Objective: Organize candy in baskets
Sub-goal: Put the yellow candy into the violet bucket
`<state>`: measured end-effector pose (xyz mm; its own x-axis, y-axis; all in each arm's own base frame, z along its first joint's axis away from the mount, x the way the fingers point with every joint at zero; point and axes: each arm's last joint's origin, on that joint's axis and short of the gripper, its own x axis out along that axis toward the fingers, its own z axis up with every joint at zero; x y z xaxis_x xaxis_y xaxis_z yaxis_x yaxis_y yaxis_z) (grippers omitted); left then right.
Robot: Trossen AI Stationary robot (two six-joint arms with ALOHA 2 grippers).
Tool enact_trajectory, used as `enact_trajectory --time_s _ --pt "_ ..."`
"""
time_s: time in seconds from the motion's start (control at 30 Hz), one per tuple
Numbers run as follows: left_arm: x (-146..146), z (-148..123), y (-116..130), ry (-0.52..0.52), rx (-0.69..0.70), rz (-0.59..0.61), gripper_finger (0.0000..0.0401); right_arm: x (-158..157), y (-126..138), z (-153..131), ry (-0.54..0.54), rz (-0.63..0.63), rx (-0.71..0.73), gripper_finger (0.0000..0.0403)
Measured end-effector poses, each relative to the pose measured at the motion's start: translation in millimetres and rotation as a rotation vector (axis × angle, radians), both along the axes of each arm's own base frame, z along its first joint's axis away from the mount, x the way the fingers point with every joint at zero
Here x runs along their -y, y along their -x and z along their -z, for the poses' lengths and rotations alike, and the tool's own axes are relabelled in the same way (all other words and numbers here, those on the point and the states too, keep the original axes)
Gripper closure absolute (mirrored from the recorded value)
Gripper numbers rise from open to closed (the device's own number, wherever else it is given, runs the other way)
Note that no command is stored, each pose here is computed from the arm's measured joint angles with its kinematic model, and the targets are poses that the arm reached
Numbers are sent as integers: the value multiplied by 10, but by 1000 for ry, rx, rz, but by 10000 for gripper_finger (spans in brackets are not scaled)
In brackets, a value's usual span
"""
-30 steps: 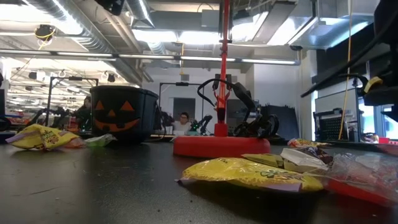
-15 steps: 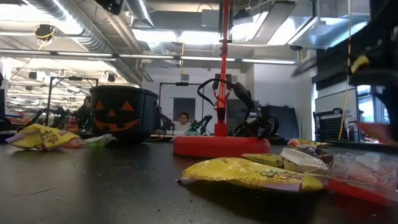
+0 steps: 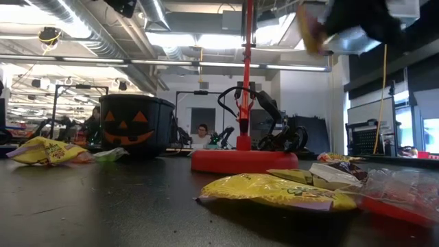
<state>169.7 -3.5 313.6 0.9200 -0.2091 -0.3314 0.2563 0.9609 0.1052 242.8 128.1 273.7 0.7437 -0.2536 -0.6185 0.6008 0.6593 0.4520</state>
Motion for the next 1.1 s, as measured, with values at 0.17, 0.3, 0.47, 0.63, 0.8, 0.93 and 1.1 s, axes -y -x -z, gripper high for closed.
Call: enact_trajectory --time_s 0.17,0.3,0.47,0.63,0.8,0.93,1.1 --pt "74 14 -48 1 -1 44 260 -134 -225 -218 77 -149 253 382" --pt "176 15 -135 1 26 98 260 -221 -370 -228 149 -208 343 385" --pt "319 24 -301 -22 88 169 260 -276 -516 -77 180 -215 337 388" --pt "471 94 -487 -63 127 238 260 -298 -652 114 195 -207 308 386" --pt "644 222 -664 -127 145 305 260 -278 -762 185 193 -218 326 387" --pt "736 305 -792 -148 162 284 259 -263 -780 170 206 -227 340 385" --pt "778 383 -910 -175 181 236 236 -248 -804 134 224 -241 370 387"
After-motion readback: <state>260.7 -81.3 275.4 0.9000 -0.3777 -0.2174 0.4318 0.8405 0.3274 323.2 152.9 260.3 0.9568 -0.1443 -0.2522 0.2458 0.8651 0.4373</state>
